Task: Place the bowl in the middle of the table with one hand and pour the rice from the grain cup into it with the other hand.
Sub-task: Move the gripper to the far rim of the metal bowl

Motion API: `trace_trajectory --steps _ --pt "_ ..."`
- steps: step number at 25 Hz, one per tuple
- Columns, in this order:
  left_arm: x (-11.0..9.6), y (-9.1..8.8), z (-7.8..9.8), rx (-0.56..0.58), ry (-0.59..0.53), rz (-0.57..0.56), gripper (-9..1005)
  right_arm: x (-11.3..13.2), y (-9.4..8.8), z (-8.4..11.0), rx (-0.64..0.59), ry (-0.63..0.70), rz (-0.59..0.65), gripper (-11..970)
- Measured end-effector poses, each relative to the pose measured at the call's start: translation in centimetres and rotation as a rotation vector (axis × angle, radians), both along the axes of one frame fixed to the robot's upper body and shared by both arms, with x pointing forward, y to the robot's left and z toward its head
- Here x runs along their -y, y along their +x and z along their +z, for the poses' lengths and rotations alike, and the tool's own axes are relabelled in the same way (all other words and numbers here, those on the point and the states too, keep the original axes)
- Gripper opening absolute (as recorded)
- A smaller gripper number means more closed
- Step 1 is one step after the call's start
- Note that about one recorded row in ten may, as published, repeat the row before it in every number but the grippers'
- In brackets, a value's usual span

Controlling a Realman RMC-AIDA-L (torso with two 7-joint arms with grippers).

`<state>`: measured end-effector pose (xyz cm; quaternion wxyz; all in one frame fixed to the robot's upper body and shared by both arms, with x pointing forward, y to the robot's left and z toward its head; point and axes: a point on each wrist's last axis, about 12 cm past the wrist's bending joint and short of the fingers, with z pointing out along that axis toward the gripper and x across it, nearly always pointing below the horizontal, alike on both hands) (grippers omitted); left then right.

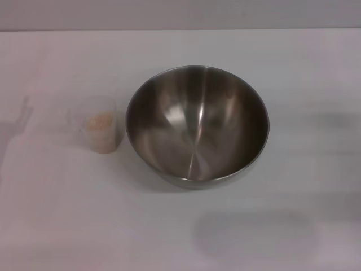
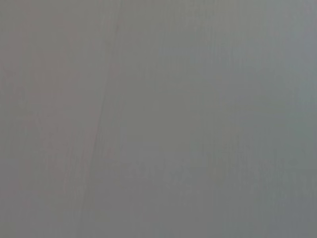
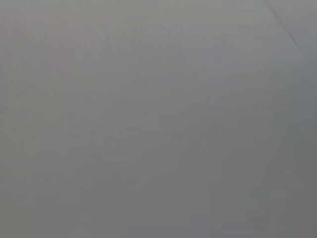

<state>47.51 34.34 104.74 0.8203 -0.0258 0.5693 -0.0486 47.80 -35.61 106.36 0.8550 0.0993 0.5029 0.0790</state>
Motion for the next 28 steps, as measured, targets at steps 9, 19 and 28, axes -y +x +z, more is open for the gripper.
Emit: trace_trajectory --steps 9,19,28 --pt "0.10 0.21 0.10 0.003 -0.001 -0.004 859 -0.18 0.30 0.06 -0.001 0.002 0.007 796" --pt "0.08 0.33 0.10 0.001 -0.002 -0.002 857 -0.20 0.46 0.15 0.002 0.001 0.009 795" --pt "-0.04 0.20 -0.07 -0.010 -0.001 0.005 855 -0.25 0.56 0.20 0.004 0.008 0.016 795"
